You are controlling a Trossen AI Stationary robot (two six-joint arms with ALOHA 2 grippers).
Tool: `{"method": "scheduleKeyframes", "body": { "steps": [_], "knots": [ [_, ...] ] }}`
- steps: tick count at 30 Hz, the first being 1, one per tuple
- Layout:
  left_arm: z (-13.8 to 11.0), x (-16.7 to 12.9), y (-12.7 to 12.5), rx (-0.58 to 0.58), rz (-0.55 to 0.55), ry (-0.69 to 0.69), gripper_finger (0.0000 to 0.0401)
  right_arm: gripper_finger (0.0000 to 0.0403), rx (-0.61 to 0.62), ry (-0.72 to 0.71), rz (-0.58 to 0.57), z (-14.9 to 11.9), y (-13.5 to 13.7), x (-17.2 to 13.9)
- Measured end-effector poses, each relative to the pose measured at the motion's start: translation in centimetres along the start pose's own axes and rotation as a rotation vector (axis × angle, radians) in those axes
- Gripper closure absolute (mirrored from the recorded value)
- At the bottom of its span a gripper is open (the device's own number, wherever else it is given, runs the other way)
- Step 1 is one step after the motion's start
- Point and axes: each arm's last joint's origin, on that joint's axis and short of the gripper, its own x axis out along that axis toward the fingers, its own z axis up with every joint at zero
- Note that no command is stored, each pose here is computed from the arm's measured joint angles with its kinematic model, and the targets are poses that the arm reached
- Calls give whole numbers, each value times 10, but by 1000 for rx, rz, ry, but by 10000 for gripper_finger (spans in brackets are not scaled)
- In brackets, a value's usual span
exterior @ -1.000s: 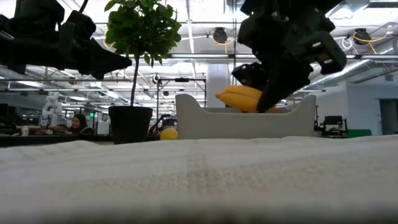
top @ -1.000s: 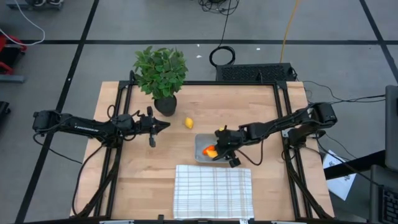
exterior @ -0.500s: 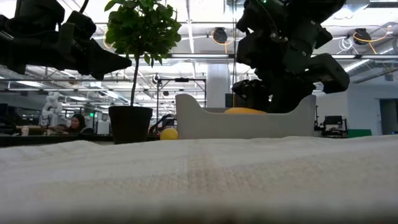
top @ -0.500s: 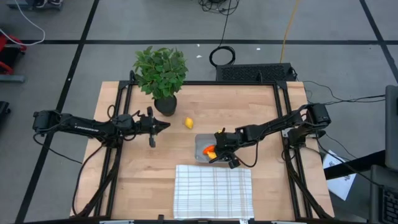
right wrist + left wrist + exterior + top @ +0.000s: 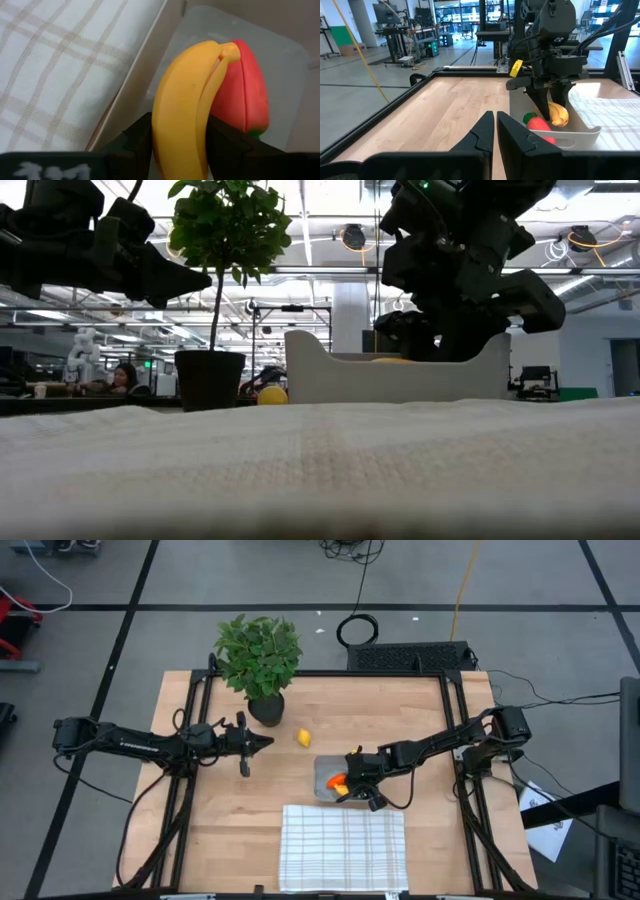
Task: Pick and placing Produce into tupperware
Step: Put the banana into the gray bin
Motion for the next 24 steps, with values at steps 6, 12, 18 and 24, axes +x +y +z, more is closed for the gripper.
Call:
{"method": "scheduleKeyframes", "body": {
  "steps": [6, 12, 18, 24],
  "knots": [
    [0, 0, 0, 0, 0, 0, 375, 249, 10, -1, -1, 0, 0, 0],
    [0, 0, 0, 0, 0, 0, 375, 237, 27, 0, -1, 0, 0, 0],
    [0, 0, 0, 0, 0, 0, 375, 235, 34, 3, 0, 0, 0, 0],
    [0, 0, 0, 0, 0, 1, 375, 241, 27, -3, -51, 2, -1, -5]
  ]
}}
